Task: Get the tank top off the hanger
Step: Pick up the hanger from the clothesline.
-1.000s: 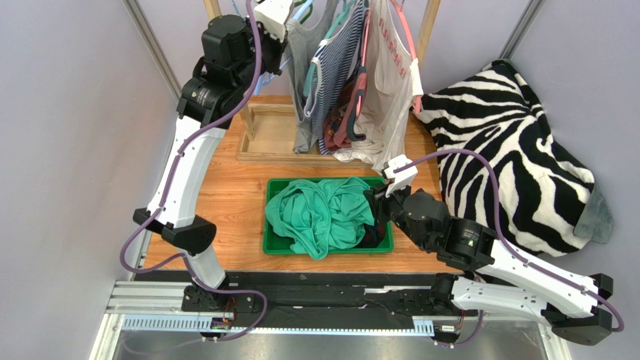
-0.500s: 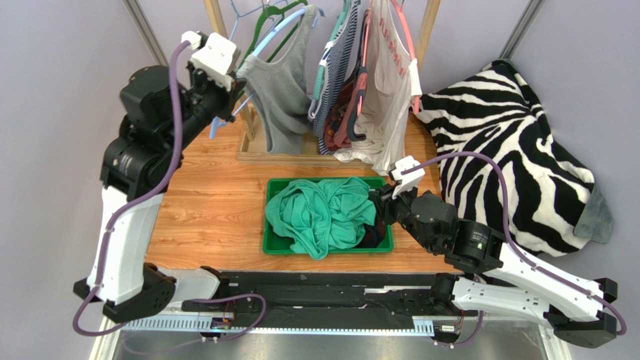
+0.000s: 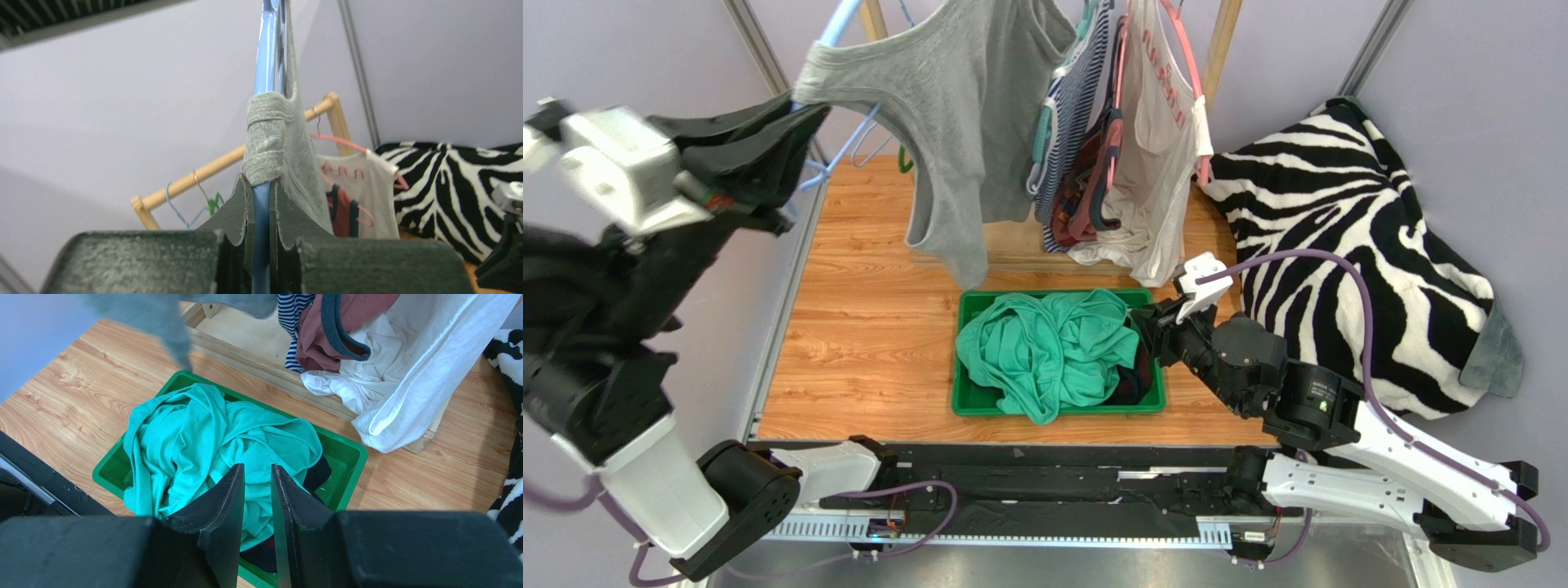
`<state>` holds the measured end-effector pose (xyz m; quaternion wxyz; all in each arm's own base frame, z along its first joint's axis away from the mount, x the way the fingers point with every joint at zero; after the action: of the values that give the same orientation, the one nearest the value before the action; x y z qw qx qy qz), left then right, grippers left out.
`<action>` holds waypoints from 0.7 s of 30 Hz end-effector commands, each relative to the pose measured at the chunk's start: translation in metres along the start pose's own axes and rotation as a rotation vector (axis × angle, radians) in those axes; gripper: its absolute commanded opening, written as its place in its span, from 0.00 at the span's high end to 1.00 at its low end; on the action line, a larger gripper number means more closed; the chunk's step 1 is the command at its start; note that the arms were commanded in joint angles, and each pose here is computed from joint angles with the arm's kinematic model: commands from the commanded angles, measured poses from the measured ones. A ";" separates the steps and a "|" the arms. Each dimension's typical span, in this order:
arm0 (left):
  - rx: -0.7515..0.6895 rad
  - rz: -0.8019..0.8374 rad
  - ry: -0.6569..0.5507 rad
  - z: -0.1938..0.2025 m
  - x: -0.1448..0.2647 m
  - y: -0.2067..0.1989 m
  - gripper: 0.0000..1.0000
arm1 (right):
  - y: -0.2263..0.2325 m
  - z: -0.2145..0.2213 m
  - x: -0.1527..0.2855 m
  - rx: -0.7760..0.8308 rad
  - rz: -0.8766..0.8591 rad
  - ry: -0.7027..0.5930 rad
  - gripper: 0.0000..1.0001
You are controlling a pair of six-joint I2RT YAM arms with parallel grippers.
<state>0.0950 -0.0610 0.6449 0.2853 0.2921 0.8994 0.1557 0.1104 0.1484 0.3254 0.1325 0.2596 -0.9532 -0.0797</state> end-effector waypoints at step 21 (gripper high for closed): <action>-0.076 0.173 -0.376 -0.066 0.002 -0.002 1.00 | 0.016 -0.017 -0.002 -0.038 -0.141 -0.112 0.71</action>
<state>0.0316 -0.0560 0.6860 0.4293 0.3841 0.8027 0.1545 0.1092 0.1536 0.3251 0.1243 0.2855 -0.9462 -0.0882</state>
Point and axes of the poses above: each gripper's point midway between its finger pads, its own x axis back along the fingers, its own y axis along the line the jaws close on, z = x × y, the point moved 9 cm from there along x, back along the fingers, and after that the axes turned 8 degrees about -x, right-handed, at the moved point
